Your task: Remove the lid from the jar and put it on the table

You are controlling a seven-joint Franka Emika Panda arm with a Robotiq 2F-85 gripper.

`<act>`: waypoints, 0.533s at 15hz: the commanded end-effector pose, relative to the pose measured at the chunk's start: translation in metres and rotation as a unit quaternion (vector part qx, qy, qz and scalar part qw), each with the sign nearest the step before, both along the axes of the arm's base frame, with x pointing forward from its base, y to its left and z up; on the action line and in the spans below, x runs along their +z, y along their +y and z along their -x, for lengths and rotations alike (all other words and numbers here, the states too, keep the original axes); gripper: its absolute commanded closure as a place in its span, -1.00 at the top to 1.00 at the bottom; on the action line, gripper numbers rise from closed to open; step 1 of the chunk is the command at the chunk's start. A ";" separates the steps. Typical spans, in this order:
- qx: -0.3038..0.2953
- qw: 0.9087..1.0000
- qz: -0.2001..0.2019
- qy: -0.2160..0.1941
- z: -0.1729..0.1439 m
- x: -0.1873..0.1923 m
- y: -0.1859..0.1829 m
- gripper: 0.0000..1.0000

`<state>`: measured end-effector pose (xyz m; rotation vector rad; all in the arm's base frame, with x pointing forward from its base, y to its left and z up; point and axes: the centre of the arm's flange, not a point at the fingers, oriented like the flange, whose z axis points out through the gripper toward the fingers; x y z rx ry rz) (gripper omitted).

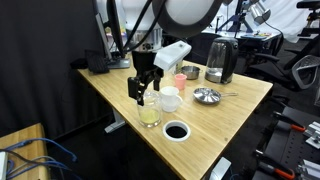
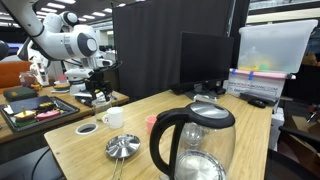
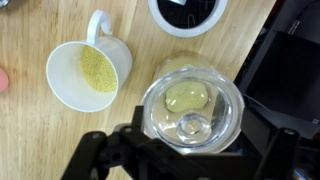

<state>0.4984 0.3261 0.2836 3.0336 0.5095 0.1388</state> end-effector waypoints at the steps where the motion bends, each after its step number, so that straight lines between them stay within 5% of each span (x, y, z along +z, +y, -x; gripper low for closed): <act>1: -0.008 1.000 0.008 0.004 -0.005 0.001 0.004 0.32; 8: -0.013 1.000 0.007 0.009 -0.006 0.005 0.004 -0.49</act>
